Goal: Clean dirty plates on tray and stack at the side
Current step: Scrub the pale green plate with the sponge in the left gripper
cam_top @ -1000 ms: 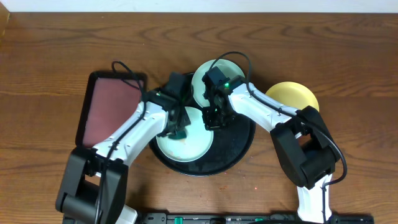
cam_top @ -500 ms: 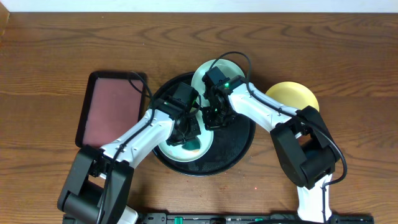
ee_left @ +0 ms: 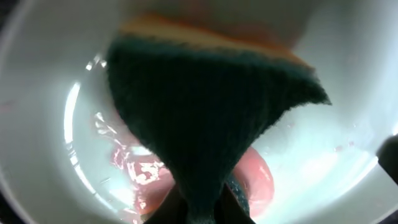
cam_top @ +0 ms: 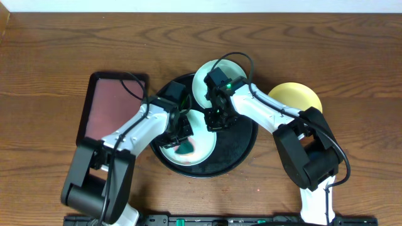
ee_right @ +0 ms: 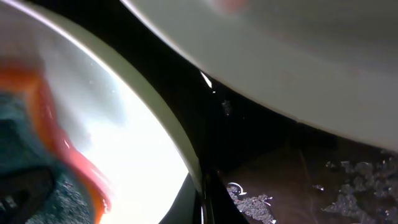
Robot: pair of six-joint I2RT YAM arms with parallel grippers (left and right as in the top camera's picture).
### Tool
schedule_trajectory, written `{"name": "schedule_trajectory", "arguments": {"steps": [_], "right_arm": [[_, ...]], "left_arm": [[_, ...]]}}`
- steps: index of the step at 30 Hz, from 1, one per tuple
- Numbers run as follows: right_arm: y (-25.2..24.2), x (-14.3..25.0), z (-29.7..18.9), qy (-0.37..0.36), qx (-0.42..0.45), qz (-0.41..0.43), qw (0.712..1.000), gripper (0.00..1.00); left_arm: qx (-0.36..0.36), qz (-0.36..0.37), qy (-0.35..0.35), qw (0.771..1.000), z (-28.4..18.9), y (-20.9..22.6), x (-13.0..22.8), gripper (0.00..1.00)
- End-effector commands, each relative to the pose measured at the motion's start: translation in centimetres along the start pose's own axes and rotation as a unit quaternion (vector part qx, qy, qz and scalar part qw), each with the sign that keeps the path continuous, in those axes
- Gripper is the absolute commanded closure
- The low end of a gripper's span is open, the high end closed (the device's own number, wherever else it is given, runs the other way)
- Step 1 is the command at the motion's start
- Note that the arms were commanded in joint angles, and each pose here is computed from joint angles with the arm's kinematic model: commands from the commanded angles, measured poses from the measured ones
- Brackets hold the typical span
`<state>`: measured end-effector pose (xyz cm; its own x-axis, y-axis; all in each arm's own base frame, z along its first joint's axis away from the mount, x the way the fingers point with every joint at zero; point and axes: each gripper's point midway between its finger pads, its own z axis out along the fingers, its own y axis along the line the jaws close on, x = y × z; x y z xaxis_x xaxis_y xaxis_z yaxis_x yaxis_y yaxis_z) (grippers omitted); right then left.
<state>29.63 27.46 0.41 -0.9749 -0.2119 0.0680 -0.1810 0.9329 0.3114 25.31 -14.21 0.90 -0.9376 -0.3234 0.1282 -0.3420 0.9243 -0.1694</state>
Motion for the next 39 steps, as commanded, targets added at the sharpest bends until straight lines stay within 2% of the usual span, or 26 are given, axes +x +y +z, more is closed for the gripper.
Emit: {"name": "schedule_trajectory", "arguments": {"steps": [1, 6, 10, 13, 16, 18, 20, 23, 27, 32, 35, 39], "right_arm": [[0.2, 0.5, 0.9, 0.008, 0.011, 0.002, 1.0, 0.99], [0.2, 0.5, 0.9, 0.008, 0.011, 0.002, 1.0, 0.99], [0.2, 0.5, 0.9, 0.008, 0.011, 0.002, 1.0, 0.99], [0.2, 0.5, 0.9, 0.008, 0.011, 0.002, 1.0, 0.99], [0.2, 0.5, 0.9, 0.008, 0.011, 0.002, 1.0, 0.99], [0.2, 0.5, 0.9, 0.008, 0.011, 0.002, 1.0, 0.99], [0.2, 0.5, 0.9, 0.008, 0.011, 0.002, 1.0, 0.99], [0.2, 0.5, 0.9, 0.008, 0.011, 0.002, 1.0, 0.99], [0.2, 0.5, 0.9, 0.008, 0.011, 0.002, 1.0, 0.99], [0.2, 0.5, 0.9, 0.008, 0.011, 0.002, 1.0, 0.99], [0.2, 0.5, 0.9, 0.008, 0.011, 0.002, 1.0, 0.99], [0.2, 0.5, 0.9, 0.009, 0.011, 0.002, 1.0, 0.99]], "left_arm": [[0.054, 0.018, 0.107, 0.993, 2.4, -1.7, 3.4, 0.92], [0.082, 0.03, 0.069, 0.994, 2.2, -3.1, 1.2, 0.93], [0.063, 0.027, 0.027, 0.997, 1.1, -2.8, -1.0, 0.93], [0.013, 0.022, -0.011, 1.0, 0.0, -1.5, -2.3, 0.92], [-0.07, -0.012, -0.057, 0.996, -1.1, 1.4, -3.4, 0.93], [-0.108, -0.033, -0.069, 0.991, -1.4, 2.9, -3.5, 0.93], [-0.117, -0.036, -0.06, 0.991, -1.3, 3.3, -3.1, 0.93], [-0.113, -0.031, -0.044, 0.992, -0.8, 3.1, -2.2, 0.92], [-0.072, -0.014, -0.004, 0.997, 0.2, 1.3, -0.2, 0.93], [0.053, 0.098, 0.04, 0.993, 0.5, -4.3, 1.8, 0.93], [0.059, 0.102, 0.018, 0.993, 0.5, -4.7, 0.7, 0.92], [0.003, 0.044, -0.026, 0.999, 0.4, -2.0, -1.8, 0.93]]}}
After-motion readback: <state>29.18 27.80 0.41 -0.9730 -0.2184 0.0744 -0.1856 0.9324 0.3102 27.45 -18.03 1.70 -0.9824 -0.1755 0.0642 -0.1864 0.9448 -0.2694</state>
